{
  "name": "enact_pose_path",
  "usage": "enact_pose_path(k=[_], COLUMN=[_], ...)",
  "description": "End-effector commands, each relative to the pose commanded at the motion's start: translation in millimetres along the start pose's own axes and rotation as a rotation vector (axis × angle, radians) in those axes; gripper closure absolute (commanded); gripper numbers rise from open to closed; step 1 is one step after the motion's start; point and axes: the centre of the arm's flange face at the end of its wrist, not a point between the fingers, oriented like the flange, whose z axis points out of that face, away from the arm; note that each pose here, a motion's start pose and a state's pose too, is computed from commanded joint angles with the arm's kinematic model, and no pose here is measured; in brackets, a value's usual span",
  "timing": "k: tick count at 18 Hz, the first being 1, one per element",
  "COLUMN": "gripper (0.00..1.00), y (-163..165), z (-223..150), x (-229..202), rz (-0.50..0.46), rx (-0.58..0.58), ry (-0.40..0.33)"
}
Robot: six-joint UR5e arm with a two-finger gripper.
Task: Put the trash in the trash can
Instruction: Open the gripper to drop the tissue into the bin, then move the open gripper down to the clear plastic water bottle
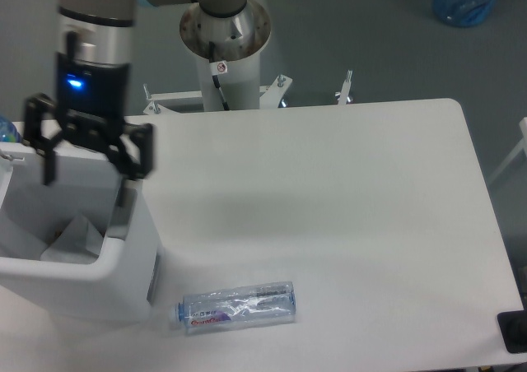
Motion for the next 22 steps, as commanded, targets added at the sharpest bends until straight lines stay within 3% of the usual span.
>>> enact_pose_path(k=[4, 5, 7, 10, 13, 16, 22], gripper=[0.0, 0.0, 0.0, 0.0, 0.01, 0.01, 0.01], y=[13.1, 17.1, 32.1, 52.4, 63.1, 74.5, 94.3], z=[18.8, 23.7, 37.9, 78.0, 119.7, 151.2, 200.0], x=[-56.2, -70.5, -98.7, -121.4, -137.0, -141.4, -117.8], rz=[-0.018, 0.001, 0.127, 0.35, 0.491, 0.629, 0.729], rx=[-0.021, -0.03, -0.068, -0.135, -0.178, -0.266, -0.328], ry=[-0.059, -0.068, -0.073, -0.028, 0.014, 0.109, 0.227])
